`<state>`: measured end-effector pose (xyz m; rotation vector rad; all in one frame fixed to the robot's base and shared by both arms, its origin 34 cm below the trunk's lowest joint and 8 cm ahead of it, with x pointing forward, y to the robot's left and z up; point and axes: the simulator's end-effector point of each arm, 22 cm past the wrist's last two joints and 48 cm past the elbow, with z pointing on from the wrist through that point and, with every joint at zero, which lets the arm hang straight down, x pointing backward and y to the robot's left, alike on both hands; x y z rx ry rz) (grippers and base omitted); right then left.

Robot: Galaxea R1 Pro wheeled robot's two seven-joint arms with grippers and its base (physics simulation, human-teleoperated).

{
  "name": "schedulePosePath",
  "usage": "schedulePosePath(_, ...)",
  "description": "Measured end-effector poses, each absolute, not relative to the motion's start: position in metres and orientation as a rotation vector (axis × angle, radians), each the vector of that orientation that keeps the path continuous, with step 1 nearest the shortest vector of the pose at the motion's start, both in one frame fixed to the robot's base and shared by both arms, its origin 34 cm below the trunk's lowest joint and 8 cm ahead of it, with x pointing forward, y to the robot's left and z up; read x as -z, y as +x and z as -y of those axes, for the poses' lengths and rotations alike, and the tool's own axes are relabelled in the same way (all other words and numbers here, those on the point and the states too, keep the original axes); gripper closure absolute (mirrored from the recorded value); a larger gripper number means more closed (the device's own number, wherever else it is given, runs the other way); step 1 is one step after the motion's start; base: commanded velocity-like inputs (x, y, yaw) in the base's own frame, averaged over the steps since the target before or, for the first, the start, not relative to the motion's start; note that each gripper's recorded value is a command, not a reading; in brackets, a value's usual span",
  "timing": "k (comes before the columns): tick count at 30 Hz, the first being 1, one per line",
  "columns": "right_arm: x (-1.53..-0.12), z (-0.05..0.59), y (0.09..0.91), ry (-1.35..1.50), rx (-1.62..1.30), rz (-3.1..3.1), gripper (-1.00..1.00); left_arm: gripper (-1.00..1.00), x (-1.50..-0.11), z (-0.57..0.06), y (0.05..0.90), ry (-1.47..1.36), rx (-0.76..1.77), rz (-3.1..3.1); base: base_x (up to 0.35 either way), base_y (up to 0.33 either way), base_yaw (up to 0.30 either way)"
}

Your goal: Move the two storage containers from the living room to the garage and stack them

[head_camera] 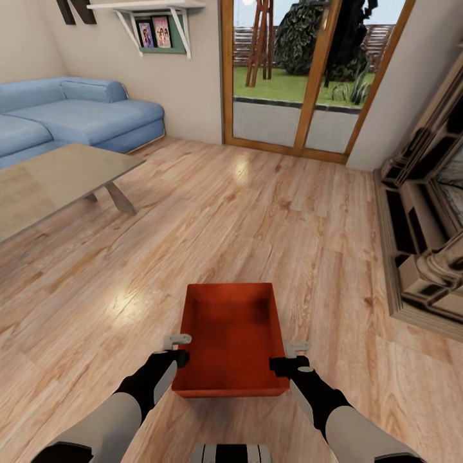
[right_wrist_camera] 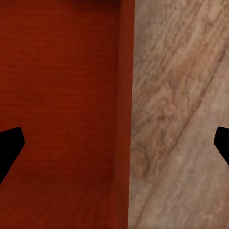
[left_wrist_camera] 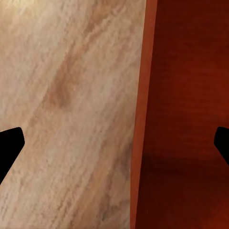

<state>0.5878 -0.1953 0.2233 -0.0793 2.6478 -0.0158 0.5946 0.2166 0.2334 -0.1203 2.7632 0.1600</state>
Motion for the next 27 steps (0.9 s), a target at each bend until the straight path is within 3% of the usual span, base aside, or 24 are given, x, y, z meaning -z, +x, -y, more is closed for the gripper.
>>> schedulePosePath(27,-0.199,0.196,0.581,-0.081,0.016,-2.647,-1.0,-1.0,-0.209,-0.217,0.588,-0.122,-0.16,-2.763,0.0,0.0,0.0)
